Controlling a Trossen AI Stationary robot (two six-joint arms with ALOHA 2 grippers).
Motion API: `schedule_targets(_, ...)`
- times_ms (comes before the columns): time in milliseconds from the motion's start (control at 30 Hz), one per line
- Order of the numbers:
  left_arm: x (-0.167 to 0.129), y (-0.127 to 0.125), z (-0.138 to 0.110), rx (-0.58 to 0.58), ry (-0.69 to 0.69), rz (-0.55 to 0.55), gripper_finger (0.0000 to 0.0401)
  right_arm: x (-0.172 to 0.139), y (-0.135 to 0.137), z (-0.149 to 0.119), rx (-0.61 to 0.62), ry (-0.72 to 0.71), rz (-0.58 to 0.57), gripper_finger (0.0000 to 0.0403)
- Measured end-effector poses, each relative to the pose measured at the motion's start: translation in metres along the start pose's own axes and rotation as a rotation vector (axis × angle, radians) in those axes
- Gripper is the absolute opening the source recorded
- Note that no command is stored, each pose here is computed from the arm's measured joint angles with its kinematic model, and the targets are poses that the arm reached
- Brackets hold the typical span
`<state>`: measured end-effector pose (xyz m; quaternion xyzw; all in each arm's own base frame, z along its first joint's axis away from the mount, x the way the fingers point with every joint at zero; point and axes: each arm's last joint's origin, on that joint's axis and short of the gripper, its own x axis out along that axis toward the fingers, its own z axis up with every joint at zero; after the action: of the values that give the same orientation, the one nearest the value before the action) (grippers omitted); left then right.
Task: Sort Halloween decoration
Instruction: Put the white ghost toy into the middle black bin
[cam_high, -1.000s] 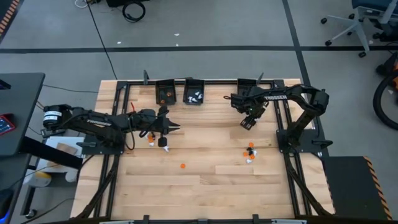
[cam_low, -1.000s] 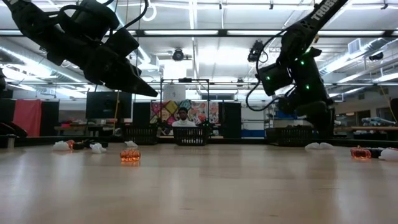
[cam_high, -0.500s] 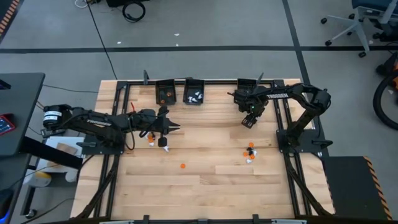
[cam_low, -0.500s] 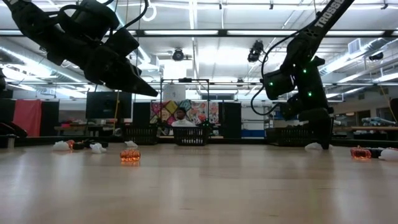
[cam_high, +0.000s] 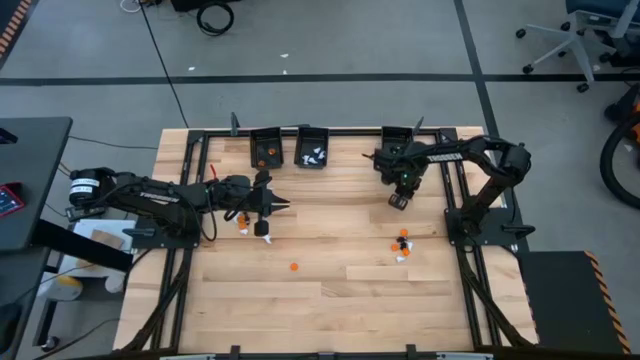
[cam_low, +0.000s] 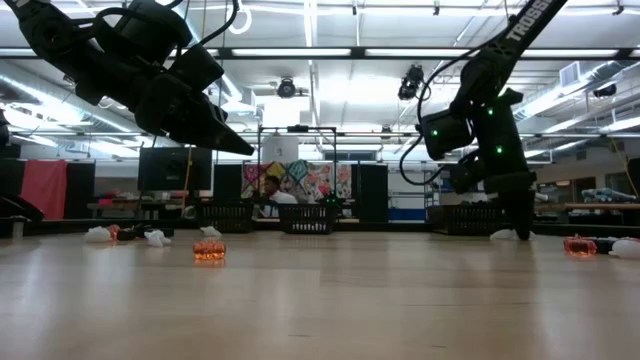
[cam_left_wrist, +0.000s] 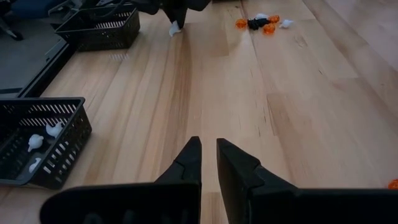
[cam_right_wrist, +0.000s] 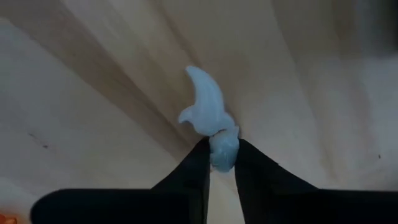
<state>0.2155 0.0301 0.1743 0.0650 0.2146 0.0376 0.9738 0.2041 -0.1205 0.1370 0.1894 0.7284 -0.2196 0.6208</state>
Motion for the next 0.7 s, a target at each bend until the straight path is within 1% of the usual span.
schedule_targets(67, 0.000, 0.000, 0.000, 0.000, 0.000, 0.000, 0.0027, 0.000, 0.003, 0.000, -0.013, 0.002, -0.001, 0.0060)
schedule_targets(200, 0.000, 0.000, 0.000, 0.000, 0.000, 0.000, 0.0027, -0.002, 0.008, 0.000, -0.036, 0.010, 0.015, 0.0073)
schedule_targets(400, 0.000, 0.000, 0.000, 0.000, 0.000, 0.000, 0.0027, -0.017, 0.020, 0.008, -0.077, -0.025, 0.056, 0.0073)
schedule_targets(567, 0.000, 0.000, 0.000, 0.000, 0.000, 0.000, 0.0027, -0.030, 0.033, 0.017, -0.119, -0.101, 0.100, 0.0072)
schedule_targets(700, 0.000, 0.000, 0.000, 0.000, 0.000, 0.000, 0.0027, -0.040, 0.045, 0.028, -0.143, -0.214, 0.118, 0.0072)
